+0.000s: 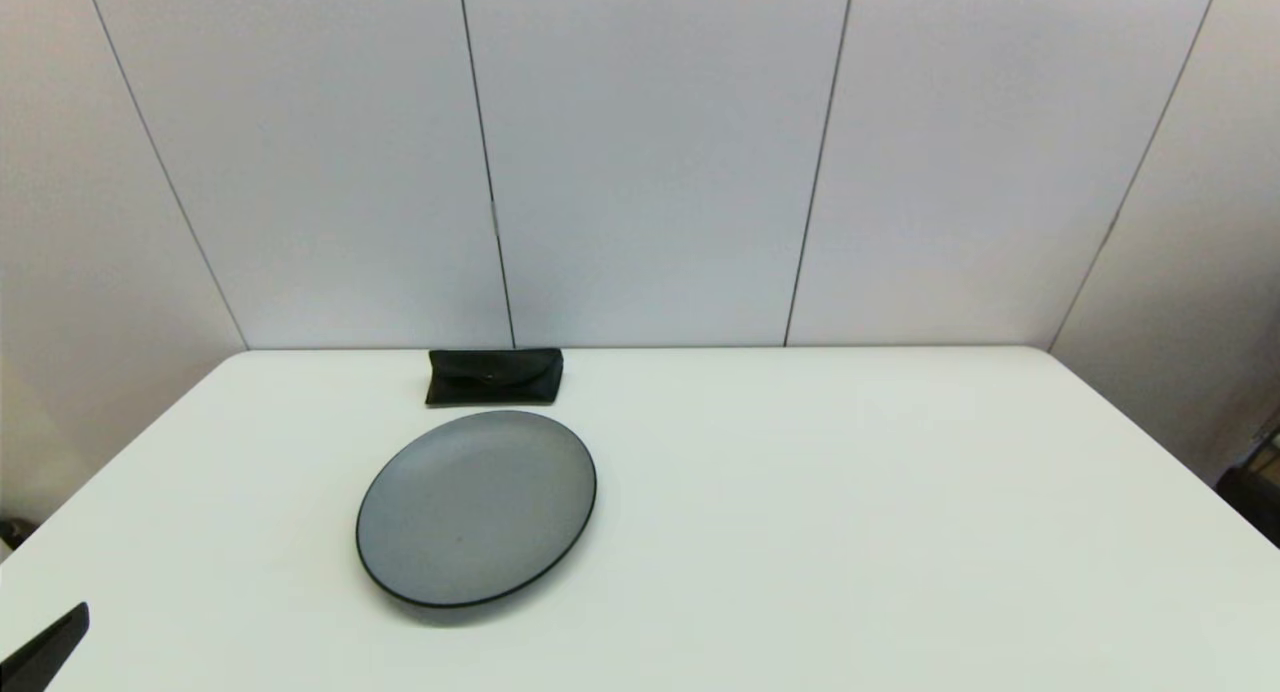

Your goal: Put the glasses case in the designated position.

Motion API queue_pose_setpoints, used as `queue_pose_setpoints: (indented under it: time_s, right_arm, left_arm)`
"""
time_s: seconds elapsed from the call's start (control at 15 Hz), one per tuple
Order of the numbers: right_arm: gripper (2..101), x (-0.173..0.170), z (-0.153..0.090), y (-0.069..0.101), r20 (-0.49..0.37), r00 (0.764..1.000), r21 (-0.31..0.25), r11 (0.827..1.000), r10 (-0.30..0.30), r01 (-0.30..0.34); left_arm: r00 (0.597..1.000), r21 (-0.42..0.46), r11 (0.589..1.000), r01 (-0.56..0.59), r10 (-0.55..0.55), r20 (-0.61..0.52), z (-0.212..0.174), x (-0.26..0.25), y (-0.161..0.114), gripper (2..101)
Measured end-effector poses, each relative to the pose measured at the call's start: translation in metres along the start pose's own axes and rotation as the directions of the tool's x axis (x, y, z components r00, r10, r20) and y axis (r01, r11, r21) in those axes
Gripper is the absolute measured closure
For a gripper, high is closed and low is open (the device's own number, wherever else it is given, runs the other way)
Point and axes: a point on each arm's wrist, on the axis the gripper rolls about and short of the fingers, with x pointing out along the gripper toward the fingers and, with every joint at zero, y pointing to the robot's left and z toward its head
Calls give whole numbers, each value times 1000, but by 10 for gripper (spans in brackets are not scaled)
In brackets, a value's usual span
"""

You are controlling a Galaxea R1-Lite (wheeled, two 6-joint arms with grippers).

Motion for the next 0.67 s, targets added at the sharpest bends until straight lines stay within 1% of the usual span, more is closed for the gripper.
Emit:
queue_pose_setpoints:
  time_s: [0.27,0.67]
  right_arm:
    - [43,0,0,0,0,1000,0,1000,0,0]
    - [43,0,0,0,0,1000,0,1000,0,0]
  left_arm:
    - [999,1,1000,-3,3,33,-39,-11,-7,54]
    - [993,0,1000,-25,25,113,-76,-12,-14,54]
